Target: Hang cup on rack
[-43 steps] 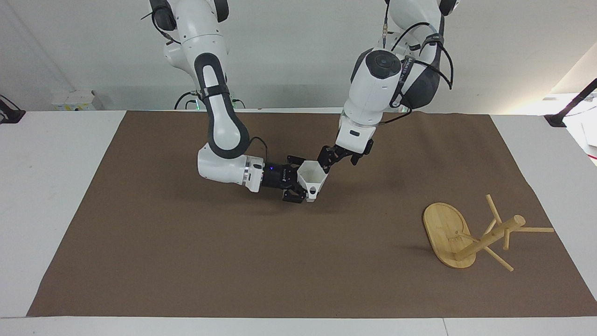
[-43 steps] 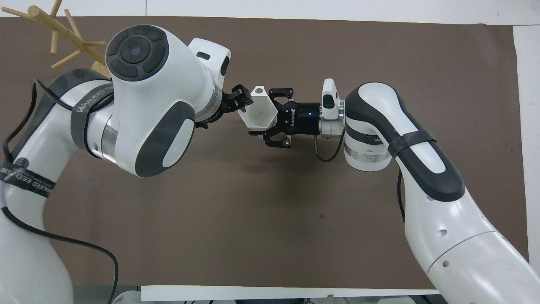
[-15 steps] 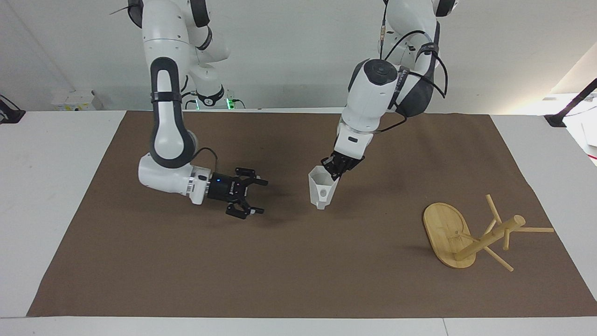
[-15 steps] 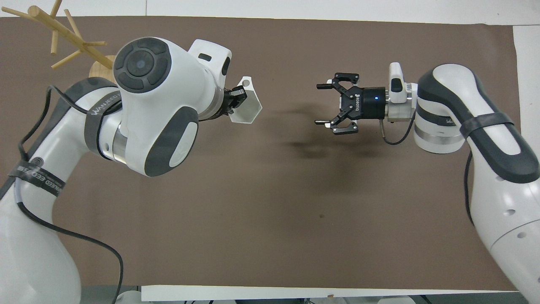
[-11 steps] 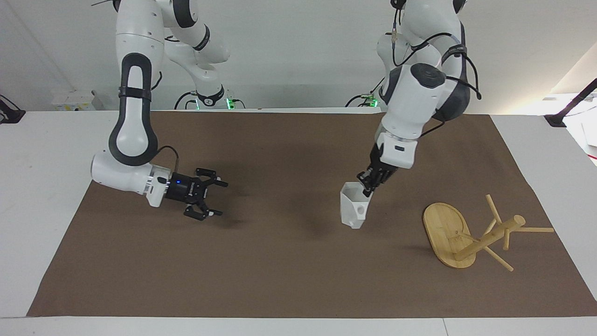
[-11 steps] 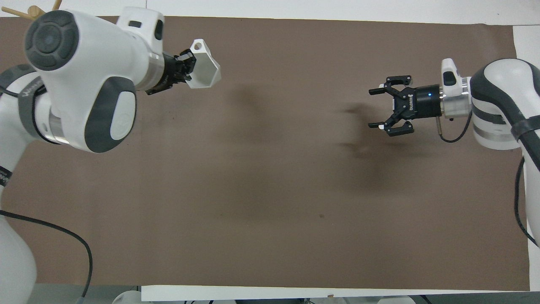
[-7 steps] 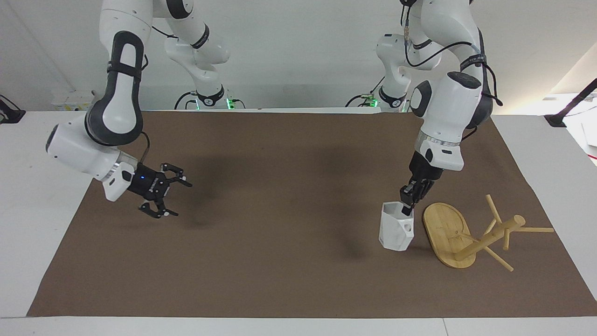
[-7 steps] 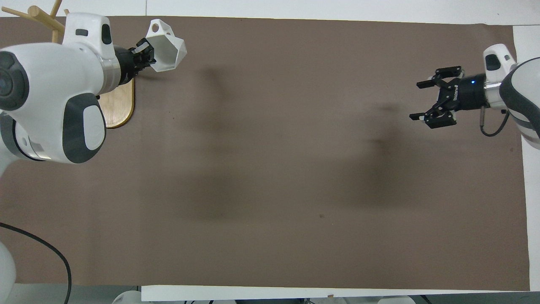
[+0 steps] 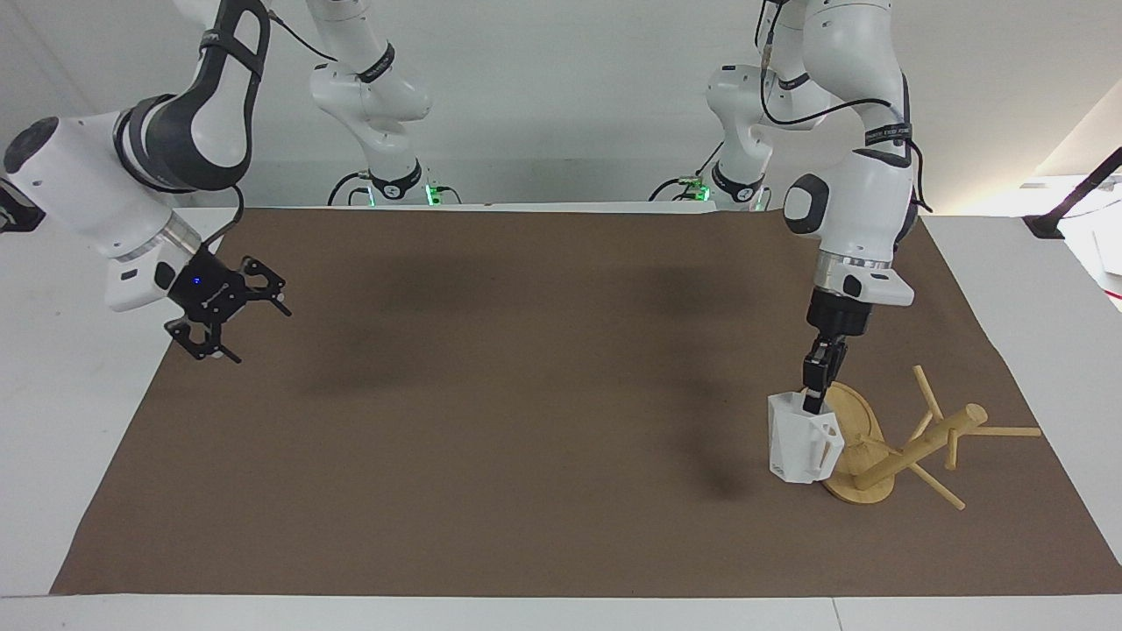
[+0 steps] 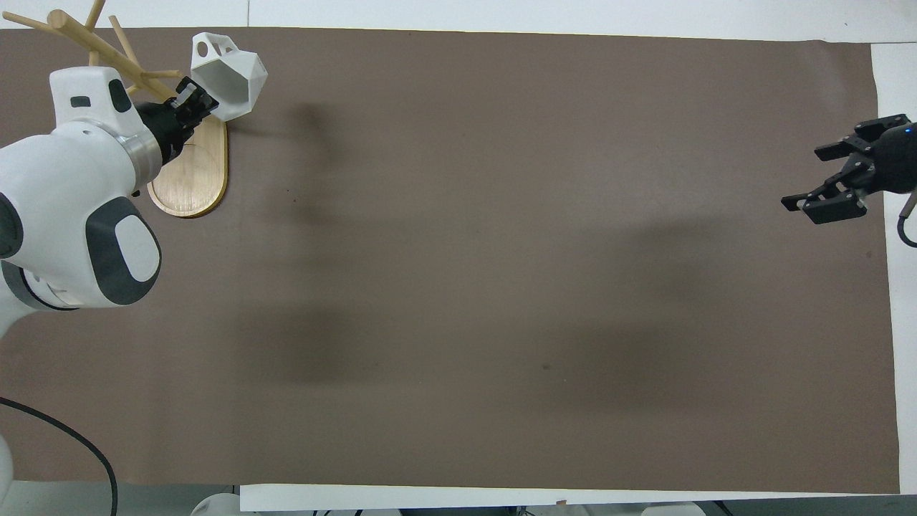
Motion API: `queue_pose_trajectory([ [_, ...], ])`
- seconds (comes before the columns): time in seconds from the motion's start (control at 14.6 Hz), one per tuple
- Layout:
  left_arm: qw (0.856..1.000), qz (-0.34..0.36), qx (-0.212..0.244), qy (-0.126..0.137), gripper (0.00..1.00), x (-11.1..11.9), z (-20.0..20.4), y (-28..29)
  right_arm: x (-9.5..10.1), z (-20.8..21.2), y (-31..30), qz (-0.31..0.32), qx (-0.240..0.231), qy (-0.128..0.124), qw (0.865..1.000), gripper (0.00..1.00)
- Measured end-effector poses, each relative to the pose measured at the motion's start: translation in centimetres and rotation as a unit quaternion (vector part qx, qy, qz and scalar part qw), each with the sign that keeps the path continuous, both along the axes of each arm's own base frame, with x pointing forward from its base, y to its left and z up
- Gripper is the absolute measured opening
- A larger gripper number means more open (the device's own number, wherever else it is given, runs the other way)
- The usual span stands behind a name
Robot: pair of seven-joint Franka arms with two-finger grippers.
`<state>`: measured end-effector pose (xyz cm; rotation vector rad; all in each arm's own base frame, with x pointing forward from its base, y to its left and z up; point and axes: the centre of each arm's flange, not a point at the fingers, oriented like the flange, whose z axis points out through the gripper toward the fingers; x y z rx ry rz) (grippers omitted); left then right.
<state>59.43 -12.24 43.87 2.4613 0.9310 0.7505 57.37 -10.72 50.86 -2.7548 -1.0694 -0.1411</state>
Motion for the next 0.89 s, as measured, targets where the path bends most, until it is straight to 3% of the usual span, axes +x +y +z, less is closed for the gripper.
queue_pose_trajectory([
  [0.2, 1.0, 0.008, 0.004, 0.0, 0.05, 0.3, -0.1, 1.5, -2.2, 5.3, 1.6, -0.147, -0.029, 0.097, 0.984, 1.0],
  [0.34, 1.0, 0.009, 0.004, 0.007, 0.05, 0.2, -0.4, 1.7, -3.3, 8.5, 2.0, -0.228, -0.045, 0.135, 0.963, 1.0],
  [0.61, 0.999, 0.017, 0.006, 0.043, 0.05, -0.1, -1.7, 3.2, -4.2, 12.9, 3.6, -0.287, -0.105, 0.137, 0.942, 1.0],
  [0.75, 0.999, 0.022, 0.007, 0.047, 0.05, -0.1, -1.9, 4.0, -4.1, 13.2, 4.7, -0.324, -0.111, 0.136, 0.93, 1.0],
  [0.89, 0.999, 0.027, 0.006, 0.047, 0.05, -0.1, -1.9, 4.5, -4.0, 13.2, 5.5, -0.328, -0.113, 0.136, 0.928, 1.0],
])
